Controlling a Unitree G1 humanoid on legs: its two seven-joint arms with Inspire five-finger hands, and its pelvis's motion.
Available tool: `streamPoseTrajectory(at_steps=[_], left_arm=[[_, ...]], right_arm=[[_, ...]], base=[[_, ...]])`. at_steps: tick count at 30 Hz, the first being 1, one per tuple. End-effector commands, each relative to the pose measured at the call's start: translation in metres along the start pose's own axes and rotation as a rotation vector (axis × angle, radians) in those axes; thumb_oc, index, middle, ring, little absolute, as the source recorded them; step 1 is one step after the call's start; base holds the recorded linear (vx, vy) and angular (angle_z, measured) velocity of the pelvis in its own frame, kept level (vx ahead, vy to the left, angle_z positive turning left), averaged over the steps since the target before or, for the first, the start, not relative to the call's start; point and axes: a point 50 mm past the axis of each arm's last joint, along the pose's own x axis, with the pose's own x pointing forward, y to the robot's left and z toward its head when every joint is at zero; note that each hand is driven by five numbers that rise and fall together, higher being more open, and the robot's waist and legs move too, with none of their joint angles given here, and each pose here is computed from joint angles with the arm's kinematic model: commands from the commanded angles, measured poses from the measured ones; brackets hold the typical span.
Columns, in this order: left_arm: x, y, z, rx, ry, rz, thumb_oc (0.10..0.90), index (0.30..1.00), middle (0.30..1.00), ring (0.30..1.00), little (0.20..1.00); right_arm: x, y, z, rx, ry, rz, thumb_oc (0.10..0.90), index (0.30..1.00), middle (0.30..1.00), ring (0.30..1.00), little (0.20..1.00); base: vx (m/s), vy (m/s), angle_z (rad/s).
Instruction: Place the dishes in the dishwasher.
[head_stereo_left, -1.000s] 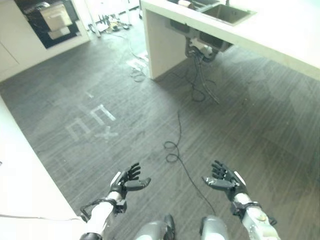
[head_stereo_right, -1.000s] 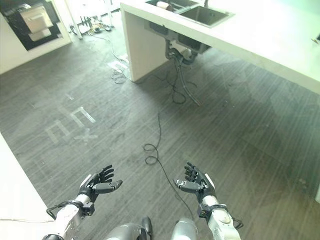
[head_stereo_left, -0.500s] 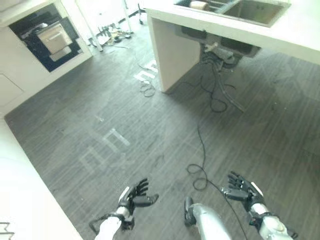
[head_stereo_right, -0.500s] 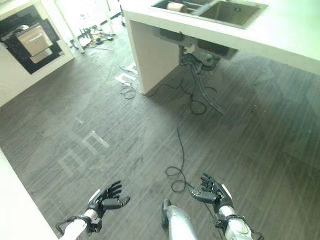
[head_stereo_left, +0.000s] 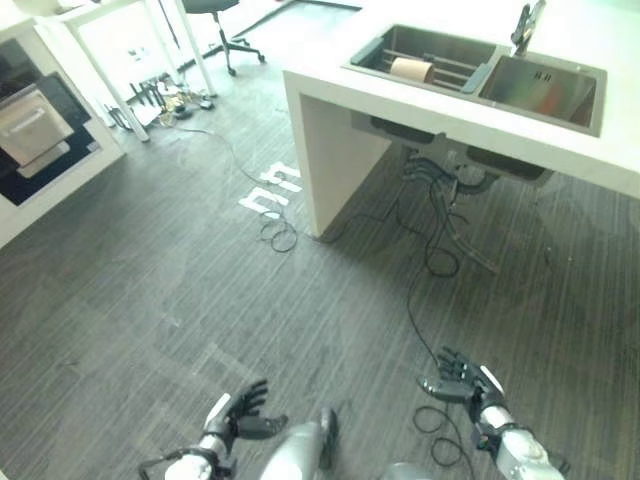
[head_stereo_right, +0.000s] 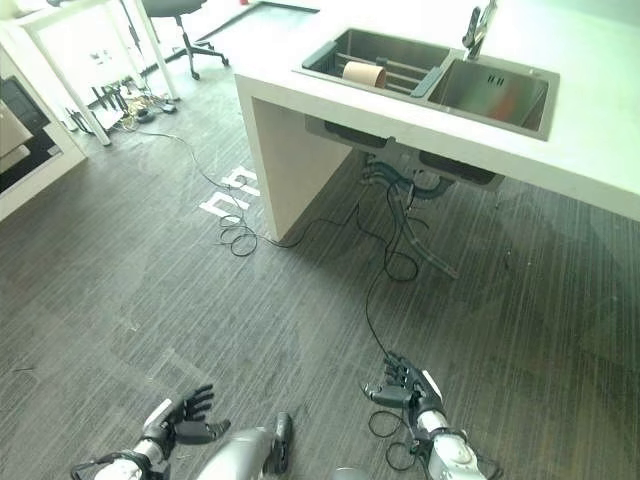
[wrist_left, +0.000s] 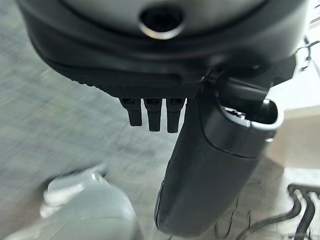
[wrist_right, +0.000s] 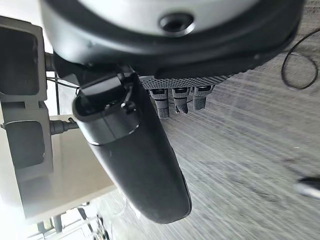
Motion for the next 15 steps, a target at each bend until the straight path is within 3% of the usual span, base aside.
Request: streamPoseTrajectory(at_steps=[1, 8, 15], left_arm=[[0.008, -0.004, 0.04, 0.078, -0.19, -0.04, 0.8, 0.9, 0.9, 0.9, 0.9], [0.013, 0.002, 0.045, 0.076, -0.176, 0.017, 0.8, 0.9, 0.9, 0.9, 0.9], [0.013, 0.001, 0.036, 0.048, -0.146, 0.053, 0.8, 0.9, 0.9, 0.9, 0.9]], right_arm=[[0.01, -0.01, 0.053, 0.005, -0.237, -0.014, 0.8, 0.9, 0.9, 0.9, 0.9], [0.008, -0.002, 0.036, -0.024, -0.21, 0.014, 0.8, 0.9, 0.9, 0.9, 0.9], [0.011, -0.01, 0.037, -0.06, -0.179, 0.026, 0.8, 0.9, 0.9, 0.9, 0.9]], base=[[0.33, 0.198, -0.39], [0.3, 0.104, -0.35], [0.5, -0.388, -0.53]])
